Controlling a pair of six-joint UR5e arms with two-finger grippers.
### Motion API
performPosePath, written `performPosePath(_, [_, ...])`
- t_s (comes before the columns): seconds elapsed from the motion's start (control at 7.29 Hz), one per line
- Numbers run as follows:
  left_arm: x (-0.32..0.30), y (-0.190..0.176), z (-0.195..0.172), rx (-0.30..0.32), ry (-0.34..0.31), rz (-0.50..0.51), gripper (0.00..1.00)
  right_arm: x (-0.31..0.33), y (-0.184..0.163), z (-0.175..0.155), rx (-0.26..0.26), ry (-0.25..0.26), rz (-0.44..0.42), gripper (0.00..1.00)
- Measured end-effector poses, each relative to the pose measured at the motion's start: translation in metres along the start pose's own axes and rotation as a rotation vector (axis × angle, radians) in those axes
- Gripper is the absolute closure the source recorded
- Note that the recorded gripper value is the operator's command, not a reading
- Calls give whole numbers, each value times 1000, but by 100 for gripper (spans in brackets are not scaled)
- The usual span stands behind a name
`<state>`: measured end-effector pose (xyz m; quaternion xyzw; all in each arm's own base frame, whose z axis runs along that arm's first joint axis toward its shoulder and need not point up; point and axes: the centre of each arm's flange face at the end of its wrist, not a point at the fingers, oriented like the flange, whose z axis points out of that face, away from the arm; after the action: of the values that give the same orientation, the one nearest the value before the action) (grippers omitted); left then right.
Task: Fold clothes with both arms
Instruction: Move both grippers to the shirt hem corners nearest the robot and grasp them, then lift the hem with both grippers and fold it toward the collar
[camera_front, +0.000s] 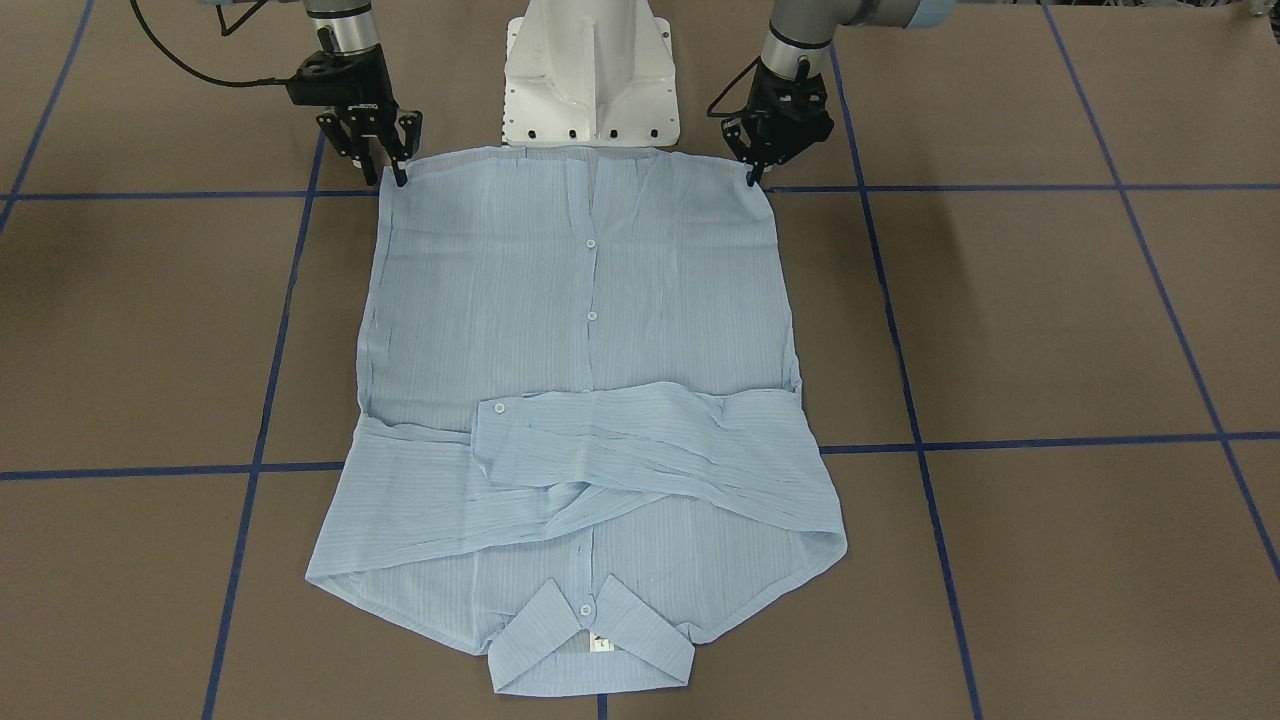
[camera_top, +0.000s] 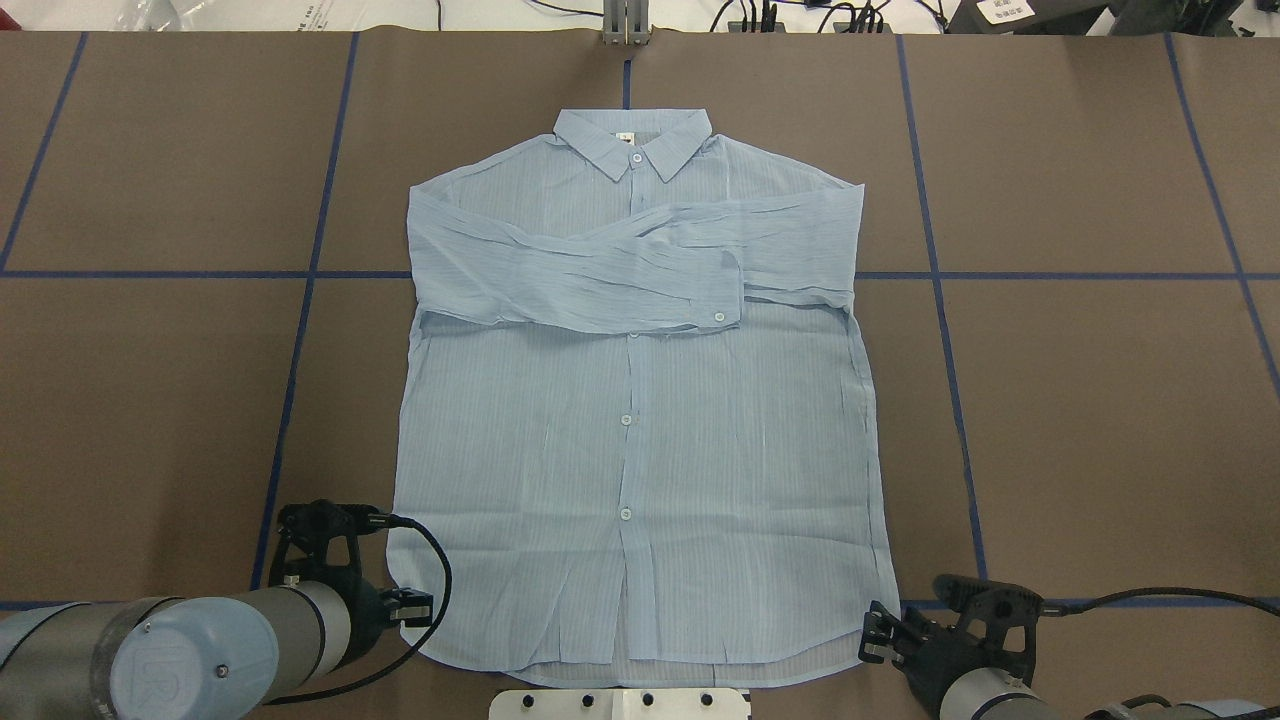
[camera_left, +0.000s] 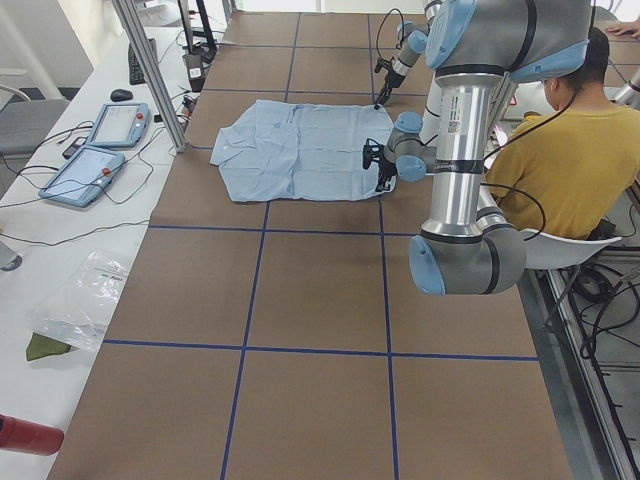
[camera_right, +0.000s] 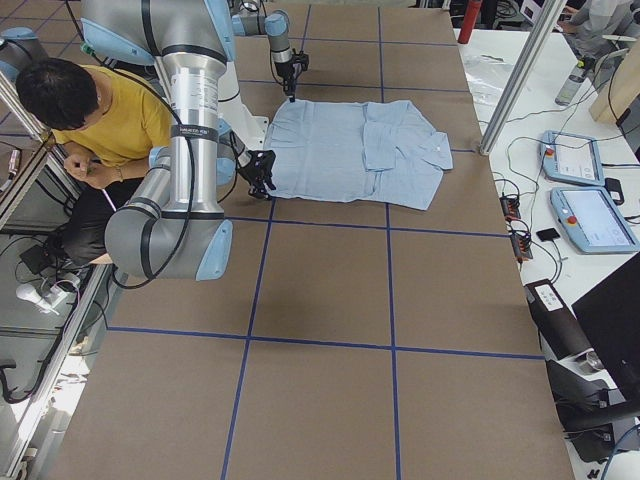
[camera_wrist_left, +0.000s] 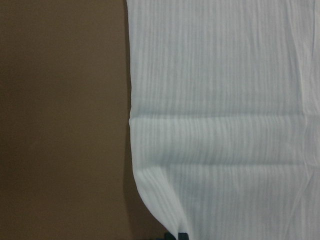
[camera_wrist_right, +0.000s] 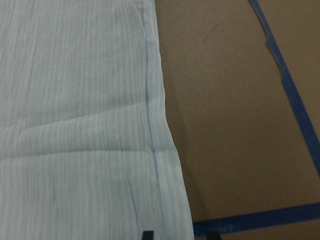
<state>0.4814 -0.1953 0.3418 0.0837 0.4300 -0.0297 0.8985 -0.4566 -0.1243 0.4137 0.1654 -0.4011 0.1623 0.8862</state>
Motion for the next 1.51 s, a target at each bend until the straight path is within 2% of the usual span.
performPosePath(0.27, [0, 0, 0, 0, 0, 0, 100, -2, 4, 1, -3, -3, -3, 92])
performPosePath(0.41, [0, 0, 0, 0, 0, 0, 100, -2, 6, 0, -6, -3, -6, 100])
performPosePath(0.69, [2, 0, -3, 0, 7, 0, 100, -2, 12, -2, -14, -6, -15, 100])
performPosePath(0.96, [5, -4, -24, 1, 34, 2, 100, -6, 4, -20, -26, -20, -7, 100])
performPosePath(1.1, [7, -6, -49, -4, 47, 7, 100, -11, -8, -45, -54, -13, -8, 100])
performPosePath(1.24, [10, -5, -84, -30, 53, 14, 100, -20, -22, -85, -111, 6, -12, 100])
performPosePath(1.51, [13, 0, -173, -117, 82, 26, 100, -34, -59, -178, -238, 27, -18, 100])
